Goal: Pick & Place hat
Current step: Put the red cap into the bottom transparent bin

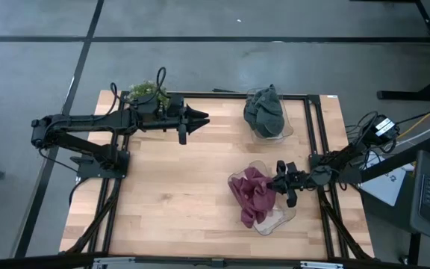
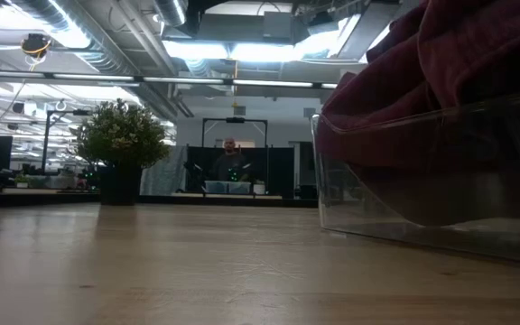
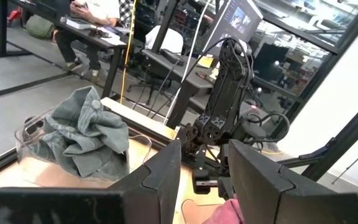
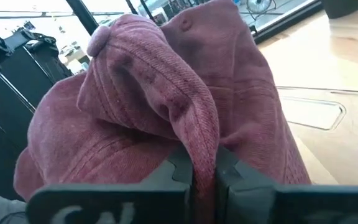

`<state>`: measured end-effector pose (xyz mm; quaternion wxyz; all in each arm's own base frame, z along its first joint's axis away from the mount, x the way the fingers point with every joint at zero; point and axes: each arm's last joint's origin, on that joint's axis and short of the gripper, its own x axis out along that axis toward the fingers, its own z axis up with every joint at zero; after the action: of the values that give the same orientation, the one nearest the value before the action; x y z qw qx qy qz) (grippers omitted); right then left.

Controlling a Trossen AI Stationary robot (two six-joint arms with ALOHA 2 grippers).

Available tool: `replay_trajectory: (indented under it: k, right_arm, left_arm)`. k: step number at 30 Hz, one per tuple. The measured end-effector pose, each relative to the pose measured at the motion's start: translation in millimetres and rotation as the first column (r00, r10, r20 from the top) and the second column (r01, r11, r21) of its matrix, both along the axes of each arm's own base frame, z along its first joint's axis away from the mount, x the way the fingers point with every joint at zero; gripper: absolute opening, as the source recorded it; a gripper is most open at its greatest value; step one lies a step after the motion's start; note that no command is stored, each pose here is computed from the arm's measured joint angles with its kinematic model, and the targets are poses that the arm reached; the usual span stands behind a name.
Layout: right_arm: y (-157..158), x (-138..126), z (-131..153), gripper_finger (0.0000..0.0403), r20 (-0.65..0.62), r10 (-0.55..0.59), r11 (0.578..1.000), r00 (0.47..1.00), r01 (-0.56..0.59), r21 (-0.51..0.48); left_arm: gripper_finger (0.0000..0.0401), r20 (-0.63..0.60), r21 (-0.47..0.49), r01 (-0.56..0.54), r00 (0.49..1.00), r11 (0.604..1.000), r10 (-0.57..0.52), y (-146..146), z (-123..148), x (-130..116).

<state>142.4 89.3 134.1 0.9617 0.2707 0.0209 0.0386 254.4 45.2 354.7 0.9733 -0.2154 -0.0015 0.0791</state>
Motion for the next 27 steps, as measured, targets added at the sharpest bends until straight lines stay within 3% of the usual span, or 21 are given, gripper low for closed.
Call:
replay_trajectory:
  k: [9,15,21,27]
  right_arm:
    - [-1,0,-2,0.0040,-0.020,-0.035,0.999,0.999,0.035,0.015]
    - [-1,0,1,0.0132,0.007,-0.035,0.999,0.999,0.035,0.040]
    - [-1,-2,16,0.0232,0.113,0.011,0.997,0.994,-0.019,0.071]
    - [-5,-6,30,0.0258,0.188,0.004,0.996,0.982,-0.021,0.091]
  left_arm:
    - [0.0130,-0.006,0.027,0.001,1.000,1.000,-0.001,0,0,0]
    - [0.0129,-0.012,0.060,-0.002,1.000,0.998,0.002,0,0,0]
    - [0.0129,-0.012,0.060,-0.002,1.000,0.998,0.003,0,0,0]
    - [0.0129,-0.009,0.053,-0.002,1.000,0.999,0.003,0,0,0]
